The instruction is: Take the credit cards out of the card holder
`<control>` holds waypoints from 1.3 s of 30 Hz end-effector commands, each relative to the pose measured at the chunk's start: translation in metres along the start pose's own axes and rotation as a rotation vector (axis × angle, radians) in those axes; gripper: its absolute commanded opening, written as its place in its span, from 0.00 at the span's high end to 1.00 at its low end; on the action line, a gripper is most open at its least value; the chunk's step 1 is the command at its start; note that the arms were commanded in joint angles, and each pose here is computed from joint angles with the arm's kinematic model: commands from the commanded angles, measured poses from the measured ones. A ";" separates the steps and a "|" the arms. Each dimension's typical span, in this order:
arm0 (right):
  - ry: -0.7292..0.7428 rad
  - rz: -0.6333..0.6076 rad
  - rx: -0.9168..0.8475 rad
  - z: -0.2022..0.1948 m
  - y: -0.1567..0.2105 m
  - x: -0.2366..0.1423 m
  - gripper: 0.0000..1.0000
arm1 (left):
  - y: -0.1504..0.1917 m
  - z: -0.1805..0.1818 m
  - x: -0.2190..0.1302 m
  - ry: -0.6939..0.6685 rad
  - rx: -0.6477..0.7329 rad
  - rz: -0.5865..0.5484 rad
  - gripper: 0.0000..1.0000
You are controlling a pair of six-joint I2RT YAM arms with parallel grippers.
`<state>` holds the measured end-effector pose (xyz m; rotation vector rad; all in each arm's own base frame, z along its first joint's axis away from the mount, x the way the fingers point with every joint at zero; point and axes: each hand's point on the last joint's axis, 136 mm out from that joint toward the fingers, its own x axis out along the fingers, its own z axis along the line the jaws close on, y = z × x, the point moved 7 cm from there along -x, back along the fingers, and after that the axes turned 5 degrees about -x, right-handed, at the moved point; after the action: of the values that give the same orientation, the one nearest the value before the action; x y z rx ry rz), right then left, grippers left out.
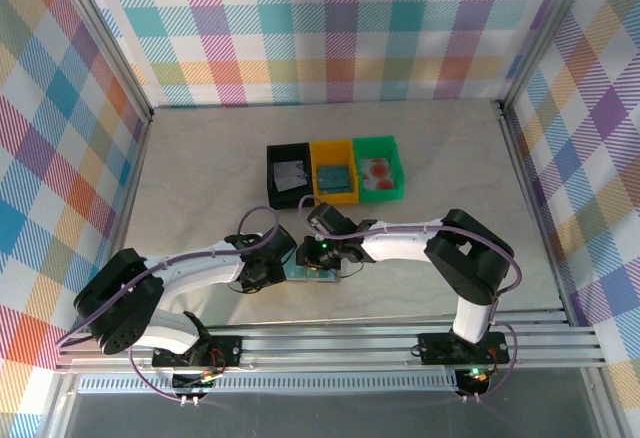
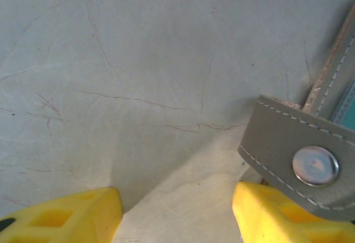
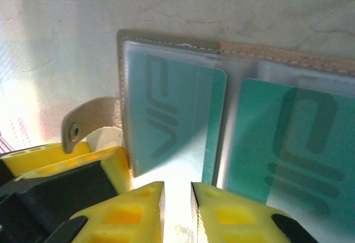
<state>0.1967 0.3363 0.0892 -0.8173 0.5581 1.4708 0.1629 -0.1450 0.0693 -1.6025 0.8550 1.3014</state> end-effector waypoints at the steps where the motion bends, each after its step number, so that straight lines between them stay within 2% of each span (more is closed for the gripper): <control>1: 0.007 0.013 0.014 0.002 -0.001 0.004 0.81 | 0.033 -0.019 0.047 0.147 0.009 0.193 0.42; 6: 0.104 -0.015 0.026 -0.008 -0.001 -0.003 0.81 | 0.034 -0.019 0.049 0.146 0.008 0.196 0.42; 10: 0.124 -0.024 0.021 -0.011 0.000 -0.006 0.80 | 0.035 -0.019 0.050 0.145 0.010 0.202 0.42; 23: 0.124 -0.047 0.000 -0.012 0.000 -0.010 0.78 | 0.037 -0.022 0.055 0.143 0.013 0.213 0.42; 39: 0.046 -0.049 -0.037 0.000 -0.004 -0.009 0.85 | 0.040 -0.025 0.060 0.146 0.015 0.222 0.42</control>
<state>0.2006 0.3278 0.0881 -0.8940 0.6011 1.4034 0.1637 -0.1486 0.0679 -1.5712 0.8432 1.3146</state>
